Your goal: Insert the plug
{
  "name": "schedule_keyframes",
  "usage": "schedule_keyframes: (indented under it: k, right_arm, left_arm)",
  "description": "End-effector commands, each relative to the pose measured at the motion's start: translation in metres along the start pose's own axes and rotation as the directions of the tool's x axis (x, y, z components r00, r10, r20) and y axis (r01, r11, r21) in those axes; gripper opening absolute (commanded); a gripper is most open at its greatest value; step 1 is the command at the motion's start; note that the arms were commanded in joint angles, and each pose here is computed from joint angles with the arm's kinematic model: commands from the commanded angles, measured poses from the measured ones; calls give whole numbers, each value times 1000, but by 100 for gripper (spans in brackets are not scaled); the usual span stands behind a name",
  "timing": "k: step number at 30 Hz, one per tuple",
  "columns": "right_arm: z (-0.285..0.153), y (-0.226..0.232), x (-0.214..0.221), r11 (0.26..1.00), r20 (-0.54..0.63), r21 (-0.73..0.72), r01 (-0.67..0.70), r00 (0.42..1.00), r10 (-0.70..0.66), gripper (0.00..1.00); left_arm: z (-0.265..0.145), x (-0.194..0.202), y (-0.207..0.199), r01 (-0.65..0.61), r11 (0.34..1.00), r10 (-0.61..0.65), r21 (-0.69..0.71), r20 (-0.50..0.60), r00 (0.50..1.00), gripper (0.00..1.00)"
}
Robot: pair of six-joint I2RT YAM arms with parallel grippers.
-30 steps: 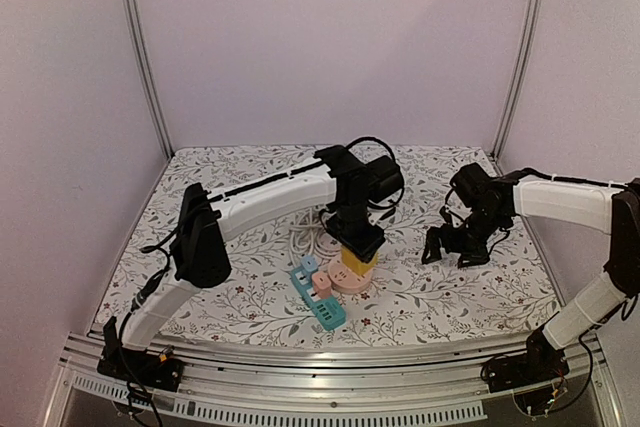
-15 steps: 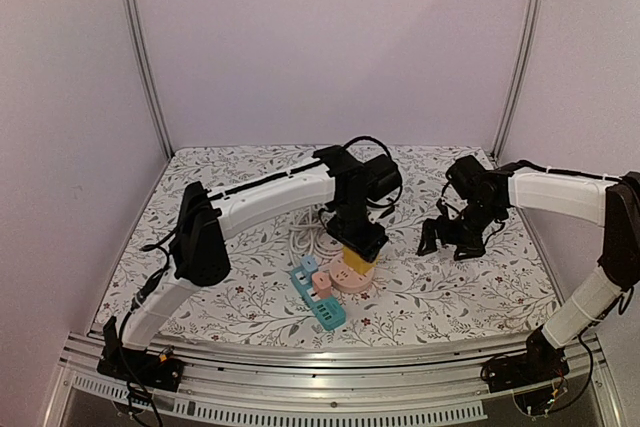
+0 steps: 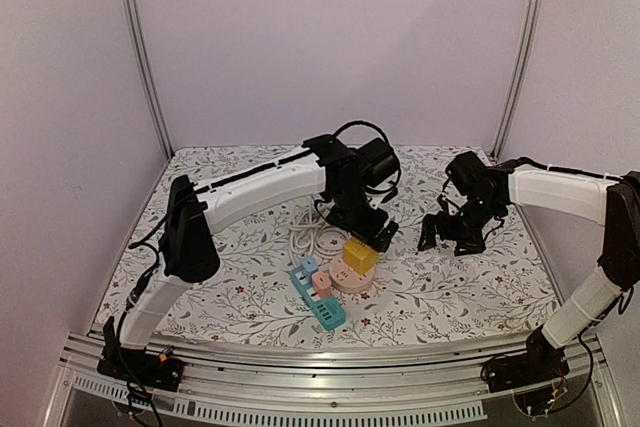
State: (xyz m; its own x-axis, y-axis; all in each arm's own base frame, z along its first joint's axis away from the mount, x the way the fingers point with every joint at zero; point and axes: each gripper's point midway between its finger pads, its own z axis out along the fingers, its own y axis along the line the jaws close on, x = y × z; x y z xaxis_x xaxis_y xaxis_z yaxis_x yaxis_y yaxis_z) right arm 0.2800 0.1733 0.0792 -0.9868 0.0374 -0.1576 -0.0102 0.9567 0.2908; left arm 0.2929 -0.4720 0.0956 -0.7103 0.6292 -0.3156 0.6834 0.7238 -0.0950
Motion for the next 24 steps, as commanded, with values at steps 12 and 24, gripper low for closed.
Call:
schedule_keyframes:
  k: [12,24]
  right_arm:
    - [-132,54,-91,989,449,-63,137,889,-94,99]
    - [-267,89,-94,922,814,-209,326,581,-21,99]
  left_arm:
    - [-215,-56,45,55,990,16,-132,481,877,99]
    - [-307,-9,114,268,903,18,-335,653,757,100]
